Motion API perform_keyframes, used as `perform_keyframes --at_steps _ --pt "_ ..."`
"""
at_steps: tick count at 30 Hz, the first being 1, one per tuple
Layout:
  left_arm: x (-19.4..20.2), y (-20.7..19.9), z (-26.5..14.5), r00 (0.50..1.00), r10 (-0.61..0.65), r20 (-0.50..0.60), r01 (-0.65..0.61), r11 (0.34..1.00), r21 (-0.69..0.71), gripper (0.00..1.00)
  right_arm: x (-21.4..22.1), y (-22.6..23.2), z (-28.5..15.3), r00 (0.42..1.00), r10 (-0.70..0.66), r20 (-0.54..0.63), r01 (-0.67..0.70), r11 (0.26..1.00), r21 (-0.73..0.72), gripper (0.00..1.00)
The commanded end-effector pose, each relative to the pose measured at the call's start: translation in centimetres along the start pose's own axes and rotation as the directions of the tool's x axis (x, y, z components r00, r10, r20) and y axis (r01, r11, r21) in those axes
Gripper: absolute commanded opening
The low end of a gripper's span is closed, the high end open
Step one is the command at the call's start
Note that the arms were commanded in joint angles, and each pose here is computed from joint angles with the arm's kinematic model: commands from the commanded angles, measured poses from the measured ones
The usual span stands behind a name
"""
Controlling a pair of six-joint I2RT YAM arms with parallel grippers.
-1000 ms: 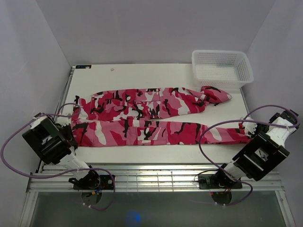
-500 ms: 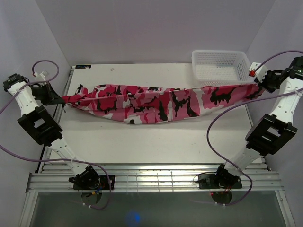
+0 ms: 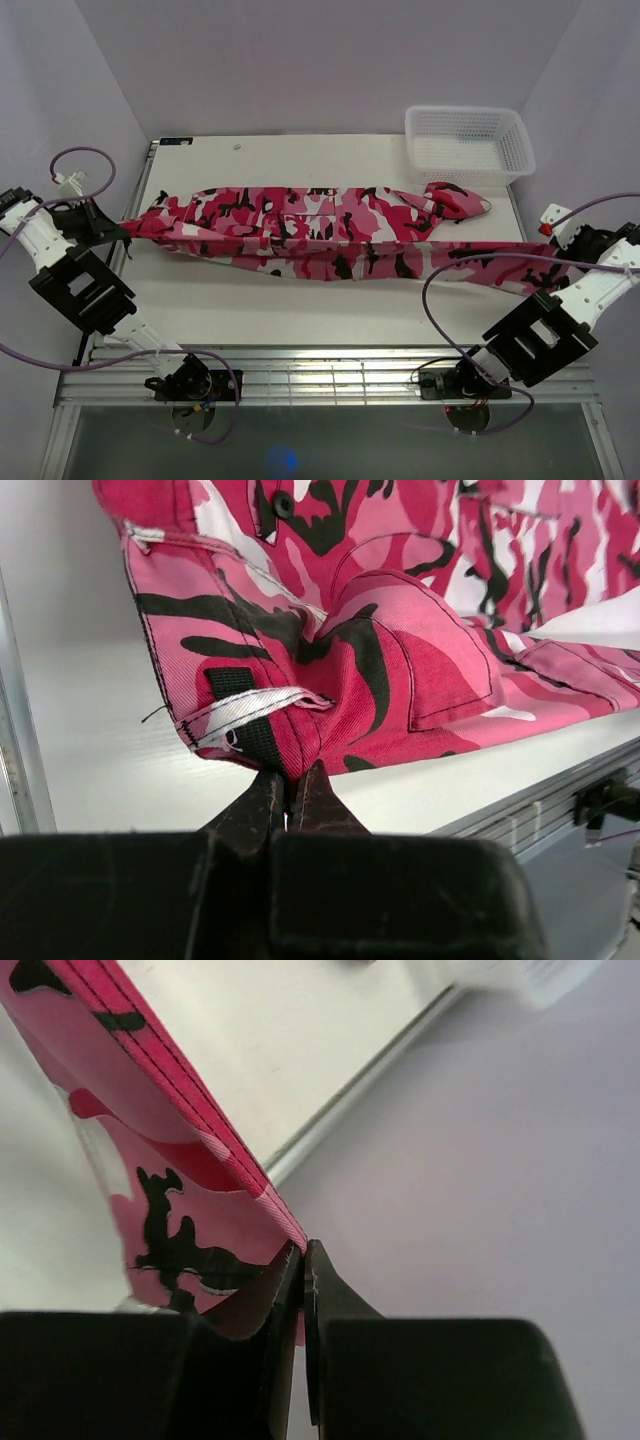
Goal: Fold and stack the trousers
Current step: Flatten the trousers out
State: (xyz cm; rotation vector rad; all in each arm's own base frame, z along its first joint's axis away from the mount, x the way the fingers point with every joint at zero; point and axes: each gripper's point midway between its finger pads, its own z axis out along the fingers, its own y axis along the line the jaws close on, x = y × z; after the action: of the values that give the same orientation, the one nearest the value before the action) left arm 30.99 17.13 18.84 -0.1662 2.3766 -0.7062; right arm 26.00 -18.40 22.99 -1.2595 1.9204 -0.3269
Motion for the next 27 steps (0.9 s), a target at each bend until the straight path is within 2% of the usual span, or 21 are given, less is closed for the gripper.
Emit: perform_keyframes --at_steps 1,2,3,5,6,9,10,14,15,16,17,18,20,21,22,25,26,27 --pt "3.3 3.1 -1.9 0.983 0.177 -0.042 -0.18 0.98 -0.084 0.0 6.4 3.8 -0.1 0.947 -0.296 -0.124 0.272 0.946 -0.178 0.08" --pt "4.6 3.7 -1.8 0.982 0.176 -0.07 -0.181 0.98 -0.083 0.0 7.1 5.3 -0.2 0.955 -0.264 -0.133 0.231 0.948 -0.218 0.08" --pt "5.8 3.8 -1.7 0.978 0.184 -0.101 -0.193 0.978 -0.083 0.0 7.6 6.5 -0.1 0.948 -0.296 -0.119 0.257 0.929 -0.265 0.08" --pt "9.5 4.9 -1.6 0.966 0.184 -0.181 -0.202 0.975 -0.09 0.0 8.5 9.8 -0.5 0.953 -0.282 -0.114 0.224 0.905 -0.363 0.08" --pt "10.1 5.4 -1.8 0.959 0.204 -0.195 -0.229 0.967 -0.114 0.0 8.6 10.6 -0.7 0.939 -0.332 -0.094 0.272 0.879 -0.392 0.08" --pt "13.0 7.0 -1.9 0.939 0.227 -0.26 -0.272 0.95 -0.153 0.0 9.0 14.2 -1.6 0.928 -0.365 -0.078 0.289 0.836 -0.467 0.08" --pt "13.4 7.2 -2.3 0.932 0.238 -0.273 -0.29 0.942 -0.168 0.0 9.1 14.7 -1.9 0.915 -0.397 -0.067 0.318 0.816 -0.483 0.08" --pt "13.8 8.3 -3.1 0.925 0.252 -0.284 -0.314 0.928 -0.201 0.0 8.9 16.1 -2.2 0.925 -0.374 -0.066 0.294 0.814 -0.501 0.08" --pt "13.6 8.6 -3.3 0.924 0.254 -0.285 -0.319 0.924 -0.211 0.0 8.7 16.5 -2.2 0.927 -0.37 -0.061 0.29 0.811 -0.507 0.11" --pt "13.1 8.9 -3.6 0.925 0.254 -0.284 -0.322 0.919 -0.229 0.0 9.0 16.6 -2.2 0.924 -0.377 -0.069 0.291 0.807 -0.515 0.19" --pt "13.1 9.4 -3.8 0.924 0.246 -0.294 -0.32 0.917 -0.237 0.0 9.2 16.8 -2.2 0.919 -0.387 -0.077 0.294 0.803 -0.518 0.33" --pt "13.2 9.7 -3.9 0.922 0.241 -0.303 -0.319 0.917 -0.241 0.0 9.4 16.6 -2.2 0.91 -0.404 -0.092 0.304 0.803 -0.512 0.6" --pt "12.5 10.2 -4.3 0.921 0.241 -0.305 -0.323 0.912 -0.255 0.21 9.7 14.6 -1.7 0.894 -0.434 -0.115 0.346 0.829 -0.44 0.73" --pt "12.5 10.2 -4.5 0.92 0.242 -0.308 -0.324 0.911 -0.254 0.28 9.7 14.0 -1.4 0.9 -0.423 -0.101 0.347 0.839 -0.42 0.8" --pt "12.3 10.1 -4.6 0.918 0.25 -0.307 -0.332 0.908 -0.255 0.43 9.4 11.3 -1.8 0.896 -0.431 -0.105 0.372 0.859 -0.352 0.82" --pt "11.0 9.0 -5.2 0.914 0.3 -0.275 -0.37 0.894 -0.253 0.7 8.3 8.9 -1.4 0.946 -0.319 -0.06 0.289 0.912 -0.29 0.91" --pt "10.2 8.6 -5.6 0.914 0.316 -0.255 -0.38 0.887 -0.263 0.77 7.7 6.6 -1.7 0.942 -0.327 -0.071 0.299 0.918 -0.261 0.91" --pt "9.7 8.1 -5.7 0.915 0.323 -0.24 -0.381 0.888 -0.259 0.78 7.7 5.6 -1.2 0.953 -0.295 -0.068 0.271 0.93 -0.248 0.92"
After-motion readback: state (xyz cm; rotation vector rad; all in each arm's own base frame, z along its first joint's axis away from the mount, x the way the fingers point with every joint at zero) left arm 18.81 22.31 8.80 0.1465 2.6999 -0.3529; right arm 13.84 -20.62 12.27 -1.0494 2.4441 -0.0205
